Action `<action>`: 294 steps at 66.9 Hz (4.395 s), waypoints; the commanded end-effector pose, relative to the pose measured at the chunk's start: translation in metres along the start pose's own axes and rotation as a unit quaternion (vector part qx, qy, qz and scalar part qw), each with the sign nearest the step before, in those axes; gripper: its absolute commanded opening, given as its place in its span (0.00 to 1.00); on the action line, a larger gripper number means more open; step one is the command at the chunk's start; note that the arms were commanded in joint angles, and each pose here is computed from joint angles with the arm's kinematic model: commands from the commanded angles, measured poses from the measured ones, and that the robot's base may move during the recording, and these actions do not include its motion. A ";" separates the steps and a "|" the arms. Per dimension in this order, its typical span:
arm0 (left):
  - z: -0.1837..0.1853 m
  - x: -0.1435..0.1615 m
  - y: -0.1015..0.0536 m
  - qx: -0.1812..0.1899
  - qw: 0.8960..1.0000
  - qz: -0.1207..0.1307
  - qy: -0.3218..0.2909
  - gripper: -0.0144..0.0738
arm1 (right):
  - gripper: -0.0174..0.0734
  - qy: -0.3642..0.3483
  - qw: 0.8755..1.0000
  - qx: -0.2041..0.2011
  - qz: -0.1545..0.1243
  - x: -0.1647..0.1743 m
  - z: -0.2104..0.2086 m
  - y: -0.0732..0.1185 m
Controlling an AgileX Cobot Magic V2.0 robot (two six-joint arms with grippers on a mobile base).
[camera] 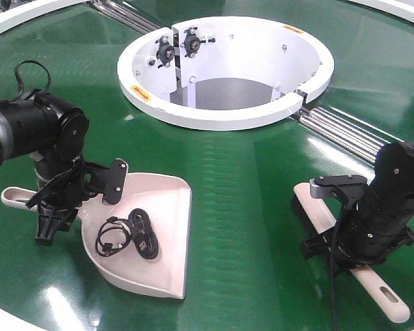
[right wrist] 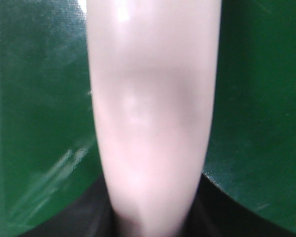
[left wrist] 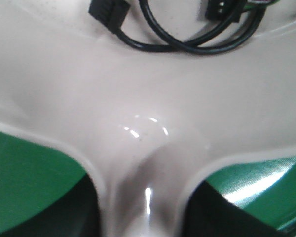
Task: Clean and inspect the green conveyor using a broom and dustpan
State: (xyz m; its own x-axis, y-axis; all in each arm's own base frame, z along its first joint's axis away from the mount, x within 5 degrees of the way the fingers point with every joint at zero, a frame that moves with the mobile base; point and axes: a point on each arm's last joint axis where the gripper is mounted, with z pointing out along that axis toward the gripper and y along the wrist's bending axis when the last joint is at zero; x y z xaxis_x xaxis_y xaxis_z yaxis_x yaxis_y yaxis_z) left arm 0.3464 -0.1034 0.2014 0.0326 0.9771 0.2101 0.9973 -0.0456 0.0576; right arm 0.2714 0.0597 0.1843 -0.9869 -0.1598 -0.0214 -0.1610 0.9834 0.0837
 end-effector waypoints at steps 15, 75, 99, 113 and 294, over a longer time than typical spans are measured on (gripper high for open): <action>-0.023 -0.005 -0.005 0.001 0.999 -0.016 -0.045 0.24 | 0.45 -0.029 1.000 0.001 -0.006 -0.004 -0.013 -0.001; -0.031 -0.002 -0.008 0.001 0.981 -0.186 -0.048 0.88 | 0.69 -0.056 0.998 0.009 -0.020 0.003 -0.031 -0.001; -0.084 0.011 -0.032 -0.021 0.972 -0.208 -0.106 0.84 | 0.85 -0.119 0.993 0.008 -0.025 0.017 -0.067 0.002; -0.125 0.025 -0.054 -0.071 0.961 -0.219 -0.151 0.79 | 0.84 -0.206 0.978 0.005 -0.034 0.042 -0.111 0.006; -0.061 0.082 -0.282 -0.347 0.596 -0.468 -0.553 0.15 | 0.18 -0.686 0.725 -0.058 -0.023 0.233 -0.081 0.001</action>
State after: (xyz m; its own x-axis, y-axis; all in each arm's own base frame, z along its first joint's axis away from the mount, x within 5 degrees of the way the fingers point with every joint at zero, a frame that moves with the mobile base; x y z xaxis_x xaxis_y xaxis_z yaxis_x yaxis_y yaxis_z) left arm 0.0618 -0.0216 0.2473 -0.1954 0.2104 -0.9579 0.3616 0.9234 0.1291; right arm 0.0403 0.0184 0.2454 -0.1424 0.0915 -0.9856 -0.2848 0.9498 0.1293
